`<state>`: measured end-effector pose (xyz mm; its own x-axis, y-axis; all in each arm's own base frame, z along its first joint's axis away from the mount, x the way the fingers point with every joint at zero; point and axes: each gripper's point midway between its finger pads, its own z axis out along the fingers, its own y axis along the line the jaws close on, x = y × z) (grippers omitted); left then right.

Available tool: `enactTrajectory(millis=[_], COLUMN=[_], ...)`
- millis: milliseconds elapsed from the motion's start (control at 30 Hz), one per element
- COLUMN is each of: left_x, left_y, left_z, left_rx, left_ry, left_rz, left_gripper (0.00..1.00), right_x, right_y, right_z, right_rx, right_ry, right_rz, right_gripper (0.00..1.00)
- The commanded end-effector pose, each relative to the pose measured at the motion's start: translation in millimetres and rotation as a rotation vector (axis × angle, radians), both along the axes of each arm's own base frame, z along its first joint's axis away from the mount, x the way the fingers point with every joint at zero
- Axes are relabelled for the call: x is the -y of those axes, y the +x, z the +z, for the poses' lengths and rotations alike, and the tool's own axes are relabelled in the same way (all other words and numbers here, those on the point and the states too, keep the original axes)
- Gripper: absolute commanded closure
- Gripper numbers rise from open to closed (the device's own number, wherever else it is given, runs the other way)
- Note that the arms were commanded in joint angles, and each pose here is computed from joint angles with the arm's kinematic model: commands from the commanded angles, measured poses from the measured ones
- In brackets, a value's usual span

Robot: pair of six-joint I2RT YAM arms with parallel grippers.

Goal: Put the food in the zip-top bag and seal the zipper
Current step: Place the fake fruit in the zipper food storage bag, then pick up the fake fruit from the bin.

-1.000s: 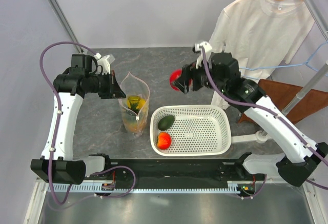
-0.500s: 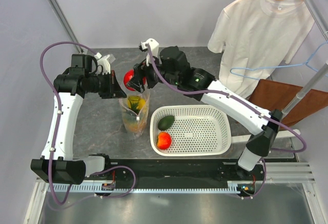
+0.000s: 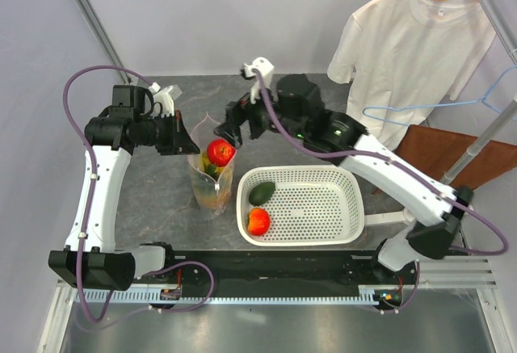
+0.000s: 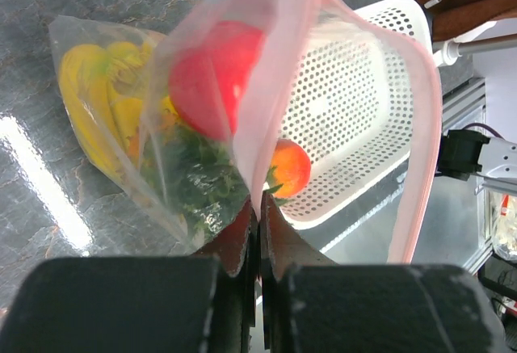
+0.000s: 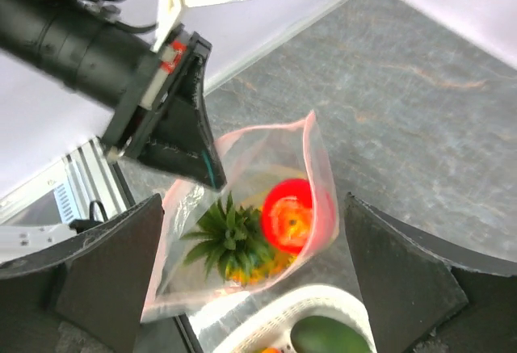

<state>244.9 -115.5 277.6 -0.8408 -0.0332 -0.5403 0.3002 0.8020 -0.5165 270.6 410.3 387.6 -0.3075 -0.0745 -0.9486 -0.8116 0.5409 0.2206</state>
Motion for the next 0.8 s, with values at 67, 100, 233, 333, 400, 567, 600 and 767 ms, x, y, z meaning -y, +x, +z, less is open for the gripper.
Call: enactTrajectory(millis=[67, 100, 233, 333, 400, 567, 600, 767], left_x=[4.7, 4.7, 5.2, 5.2, 4.8, 5.4, 5.6, 5.7], left_y=[3.7, 3.7, 2.2, 2.5, 3.2, 4.9, 4.6, 3.4], left_z=[11.2, 11.2, 10.3, 8.6, 8.2, 6.7, 6.4, 4.7], left_rx=[0.028, 0.028, 0.026, 0.021, 0.021, 0.017, 0.015, 0.013], left_ry=[-0.035, -0.035, -0.039, -0.039, -0.036, -0.041, -0.042, -0.041], left_rz=[0.004, 0.004, 0.004, 0.004, 0.006, 0.007, 0.006, 0.003], left_gripper=[0.98, 0.98, 0.98, 0.98, 0.98, 0.98, 0.98, 0.98], right_x=[93.3, 105.3, 131.8, 140.8, 147.0, 133.1, 128.4, 93.4], right_y=[-8.1, -16.3, -48.5, -76.3, -86.0, -95.4, -96.1, -111.8], right_z=[-38.5, -43.3, -122.3, -180.0, -210.6, -240.0, -248.0, -249.6], right_rx=[-0.107, -0.116, -0.224, -0.314, -0.358, -0.354, -0.372, -0.211], right_ry=[-0.045, -0.051, -0.216, -0.317, -0.375, -0.430, -0.445, -0.448], right_rz=[-0.122, -0.114, -0.031, 0.071, 0.088, 0.189, 0.205, 0.393], right_gripper=[0.02, 0.02, 0.04, 0.04, 0.03, 0.02, 0.02, 0.02])
